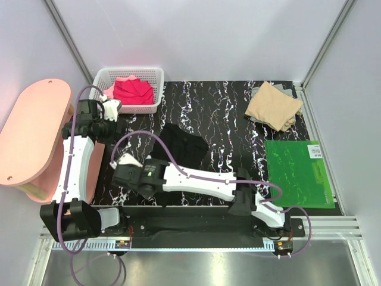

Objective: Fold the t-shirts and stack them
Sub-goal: Fold the long partially folded tshirt into a neat square

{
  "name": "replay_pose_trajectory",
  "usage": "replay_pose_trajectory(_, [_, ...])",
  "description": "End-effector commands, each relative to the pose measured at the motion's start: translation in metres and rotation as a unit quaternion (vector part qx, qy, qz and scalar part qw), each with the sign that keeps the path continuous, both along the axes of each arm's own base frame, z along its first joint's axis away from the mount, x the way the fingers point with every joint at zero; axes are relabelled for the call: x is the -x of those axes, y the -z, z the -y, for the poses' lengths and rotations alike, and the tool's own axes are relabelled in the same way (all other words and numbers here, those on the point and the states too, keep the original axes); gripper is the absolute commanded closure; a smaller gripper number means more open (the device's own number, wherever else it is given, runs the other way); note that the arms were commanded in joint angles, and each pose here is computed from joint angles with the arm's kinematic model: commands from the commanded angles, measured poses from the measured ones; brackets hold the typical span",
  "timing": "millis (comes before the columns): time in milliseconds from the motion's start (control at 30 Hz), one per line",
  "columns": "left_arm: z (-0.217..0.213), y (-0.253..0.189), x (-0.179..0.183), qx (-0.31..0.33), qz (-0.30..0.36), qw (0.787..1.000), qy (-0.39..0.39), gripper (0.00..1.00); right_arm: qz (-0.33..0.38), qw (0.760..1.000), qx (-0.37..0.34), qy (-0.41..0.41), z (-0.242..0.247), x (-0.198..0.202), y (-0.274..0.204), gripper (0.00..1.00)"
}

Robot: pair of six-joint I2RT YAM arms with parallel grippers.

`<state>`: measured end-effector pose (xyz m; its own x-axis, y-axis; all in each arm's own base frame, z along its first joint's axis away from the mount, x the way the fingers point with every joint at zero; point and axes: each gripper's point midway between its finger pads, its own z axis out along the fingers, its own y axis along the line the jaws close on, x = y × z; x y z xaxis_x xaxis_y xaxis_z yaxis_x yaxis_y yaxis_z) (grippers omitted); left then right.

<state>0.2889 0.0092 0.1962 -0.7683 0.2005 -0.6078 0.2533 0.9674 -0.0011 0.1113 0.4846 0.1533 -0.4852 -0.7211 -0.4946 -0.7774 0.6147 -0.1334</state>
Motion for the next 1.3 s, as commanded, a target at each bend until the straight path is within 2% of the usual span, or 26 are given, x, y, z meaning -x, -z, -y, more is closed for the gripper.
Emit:
replay_pose_trajectory(0, [0.001,-0.025,-0.007,0.001,0.04,0.999,0.002,0.01,-0.026,0.994,-0.094,0.041,0.013,-0.024,-0.068,1.0])
replay_pose_trajectory(33, [0.001,-0.026,-0.008,0.002,0.041,0.999,0.002,0.01,-0.039,0.994,-0.089,0.045,0.018,-0.026,-0.06,1.0])
replay_pose_trajectory(100, [0.001,-0.026,-0.008,0.002,0.041,0.999,0.003,0.01,-0.044,0.989,-0.127,0.061,0.024,-0.047,-0.078,1.0])
replay_pose_trajectory(267, [0.0,-0.024,-0.009,0.0,0.037,0.999,0.002,0.01,-0.058,0.981,-0.164,0.081,0.044,-0.083,-0.09,1.0])
replay_pose_trajectory(867, [0.006,-0.014,-0.013,0.009,0.015,1.0,0.01,0.01,-0.085,0.971,-0.142,0.173,0.113,-0.206,-0.017,1.0])
replay_pose_trajectory(1000, [0.007,-0.009,-0.014,0.009,0.007,1.0,0.013,0.01,-0.103,0.964,-0.183,0.164,0.105,-0.203,-0.039,1.0])
replay_pose_trajectory(1067, [0.009,-0.007,-0.014,0.01,0.003,1.0,0.016,0.01,-0.09,0.962,-0.196,0.166,0.107,-0.206,-0.052,1.0])
replay_pose_trajectory(1133, [0.01,-0.007,-0.015,0.012,0.001,1.0,0.018,0.01,-0.079,0.963,-0.185,0.179,0.111,-0.214,-0.045,1.0])
replay_pose_trajectory(1267, [0.016,-0.008,-0.014,0.014,0.002,1.0,0.026,0.01,-0.104,0.958,-0.174,0.204,0.121,-0.232,-0.016,1.0])
